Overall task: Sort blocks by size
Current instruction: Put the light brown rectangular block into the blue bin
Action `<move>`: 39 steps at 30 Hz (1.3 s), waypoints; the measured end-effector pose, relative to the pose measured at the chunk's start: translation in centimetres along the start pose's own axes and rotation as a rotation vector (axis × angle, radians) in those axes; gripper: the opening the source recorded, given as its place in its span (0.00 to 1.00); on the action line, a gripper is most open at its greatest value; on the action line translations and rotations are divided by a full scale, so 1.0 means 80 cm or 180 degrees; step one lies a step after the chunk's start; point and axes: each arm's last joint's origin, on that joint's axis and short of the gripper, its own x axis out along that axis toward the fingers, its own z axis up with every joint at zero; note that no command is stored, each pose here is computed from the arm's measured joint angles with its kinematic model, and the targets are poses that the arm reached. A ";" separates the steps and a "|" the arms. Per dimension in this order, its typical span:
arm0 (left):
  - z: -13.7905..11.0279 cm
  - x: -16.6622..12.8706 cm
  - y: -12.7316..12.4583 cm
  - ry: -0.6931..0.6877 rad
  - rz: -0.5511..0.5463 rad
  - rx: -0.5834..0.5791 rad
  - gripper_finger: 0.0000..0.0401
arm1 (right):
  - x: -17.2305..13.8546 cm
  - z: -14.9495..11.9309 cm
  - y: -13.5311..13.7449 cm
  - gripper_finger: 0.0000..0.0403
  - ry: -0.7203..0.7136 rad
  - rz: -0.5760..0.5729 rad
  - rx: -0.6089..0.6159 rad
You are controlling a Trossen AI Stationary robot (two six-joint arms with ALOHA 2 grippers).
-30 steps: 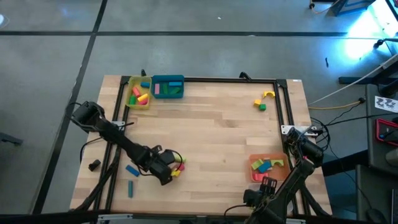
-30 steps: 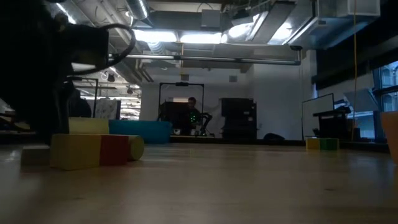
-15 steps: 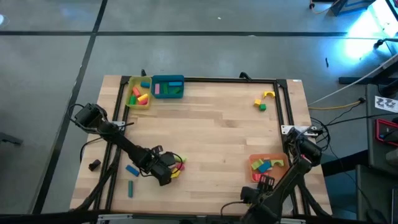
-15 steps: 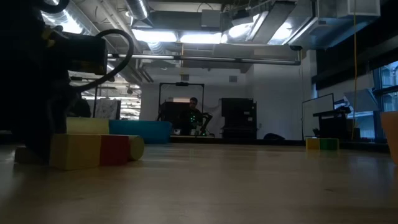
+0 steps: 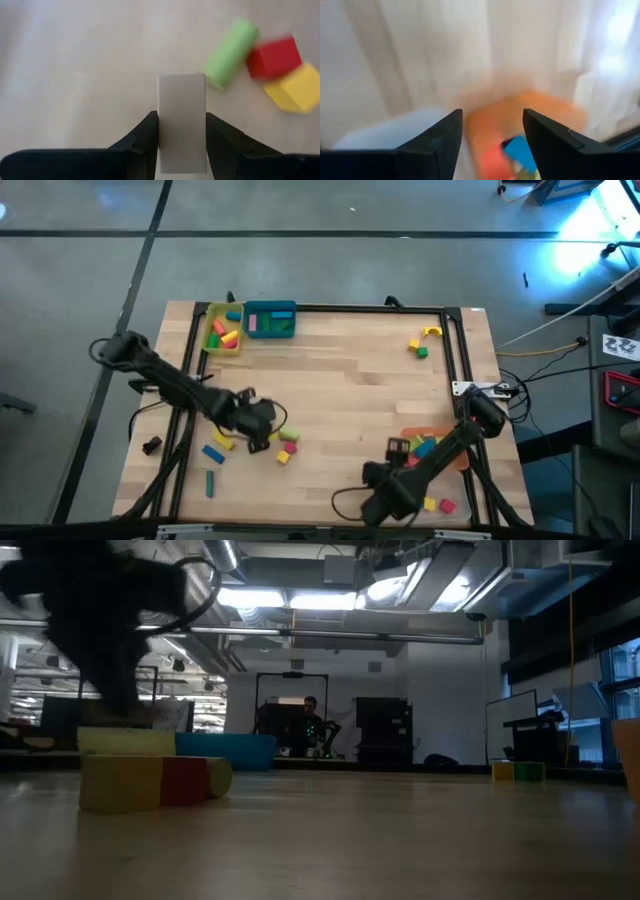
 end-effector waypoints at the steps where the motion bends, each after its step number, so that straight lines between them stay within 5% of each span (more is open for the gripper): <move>1: 0.005 -0.006 0.010 -0.0073 0.0044 -0.0012 0.28 | 0.001 0.006 -0.004 0.52 -0.0051 -0.0032 0.0008; 5: 0.028 -0.028 0.055 -0.0476 0.0325 -0.0088 0.28 | 0.005 0.028 -0.023 0.52 -0.0155 -0.0143 -0.0046; 10: 0.051 -0.044 0.121 -0.0818 0.1105 -0.0239 0.28 | 0.011 0.053 -0.043 0.52 -0.0239 -0.0153 -0.0204; 19: 0.091 -0.033 0.230 -0.1013 0.1934 -0.0604 0.29 | 0.016 0.093 -0.060 0.52 -0.0621 0.0072 -0.0513; 29: 0.096 0.020 0.315 -0.0614 0.2045 -0.0874 0.32 | 0.012 0.140 -0.068 0.52 -0.1388 0.0449 -0.0156; 39: 0.090 0.069 0.354 -0.0400 0.2155 -0.1254 0.34 | 0.000 0.197 -0.095 0.52 -0.2332 0.0786 0.0465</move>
